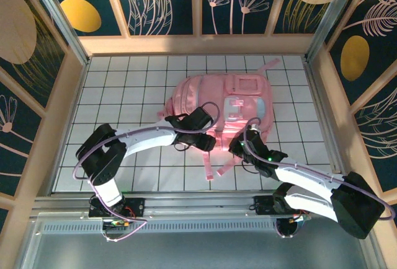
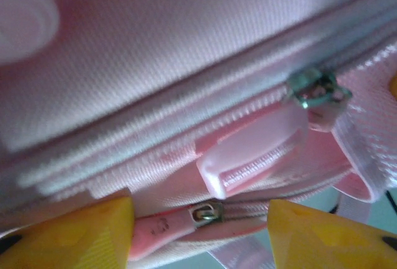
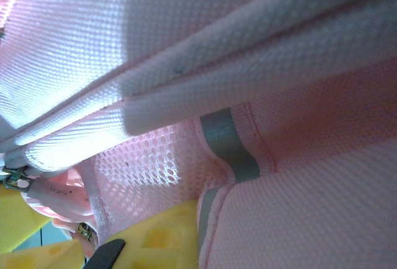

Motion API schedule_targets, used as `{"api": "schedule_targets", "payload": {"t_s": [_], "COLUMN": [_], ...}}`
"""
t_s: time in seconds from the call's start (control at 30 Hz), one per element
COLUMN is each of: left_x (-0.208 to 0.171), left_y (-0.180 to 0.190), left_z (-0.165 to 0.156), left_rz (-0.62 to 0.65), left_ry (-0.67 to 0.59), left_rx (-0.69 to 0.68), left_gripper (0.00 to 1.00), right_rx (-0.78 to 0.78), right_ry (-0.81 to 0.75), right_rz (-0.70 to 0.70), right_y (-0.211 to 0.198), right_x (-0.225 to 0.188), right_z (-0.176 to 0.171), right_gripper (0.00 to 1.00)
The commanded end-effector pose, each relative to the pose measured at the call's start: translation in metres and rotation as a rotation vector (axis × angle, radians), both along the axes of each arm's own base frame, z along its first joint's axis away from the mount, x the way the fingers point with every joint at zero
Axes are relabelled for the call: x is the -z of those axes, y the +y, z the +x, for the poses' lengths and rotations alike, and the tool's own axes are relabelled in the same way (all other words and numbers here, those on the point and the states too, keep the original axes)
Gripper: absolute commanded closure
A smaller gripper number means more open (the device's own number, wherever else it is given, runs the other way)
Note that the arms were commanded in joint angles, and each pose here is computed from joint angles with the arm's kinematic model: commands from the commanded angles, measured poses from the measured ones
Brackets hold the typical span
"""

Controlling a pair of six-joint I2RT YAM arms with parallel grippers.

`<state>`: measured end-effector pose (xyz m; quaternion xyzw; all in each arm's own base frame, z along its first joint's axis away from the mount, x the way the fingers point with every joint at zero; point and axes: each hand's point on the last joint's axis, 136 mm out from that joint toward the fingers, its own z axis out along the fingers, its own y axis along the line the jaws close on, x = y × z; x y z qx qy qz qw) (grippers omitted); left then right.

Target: Pack the student bag

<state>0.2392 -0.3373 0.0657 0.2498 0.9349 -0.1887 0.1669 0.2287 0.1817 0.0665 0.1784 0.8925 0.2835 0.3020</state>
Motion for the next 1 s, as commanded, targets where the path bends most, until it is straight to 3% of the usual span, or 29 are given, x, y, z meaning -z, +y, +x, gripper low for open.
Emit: {"api": "schedule_targets", "payload": {"t_s": [0.0,0.37,0.53,0.77,0.97], "left_x": [-0.015,-0.028,-0.036,-0.009,-0.001], "left_y": [-0.003,-0.003,0.021,0.032,0.029], "left_z": [-0.018,-0.032,-0.008,0.001,0.009], "left_rz": [-0.092,-0.192,-0.087,0.008,0.007], "left_ry": [0.053,0.087,-0.042,-0.03,-0.029], "left_rx": [0.011,-0.002,-0.09,-0.136,-0.144], "left_gripper": [0.42,0.44,0.4,0.37,0.38], "right_rx": [-0.051,-0.051,-0.056,-0.059,-0.063], "right_ry": [0.005,0.03,0.036,0.035,0.041], "right_rz": [0.013,0.025,0.033,0.037,0.042], "right_y": [0.006,0.008,0.01,0.011,0.012], "right_x": [0.004,0.01,0.01,0.009,0.01], "right_z": [-0.003,-0.001,-0.001,-0.001,-0.002], "right_gripper": [1.0,1.0,1.0,1.0,1.0]}}
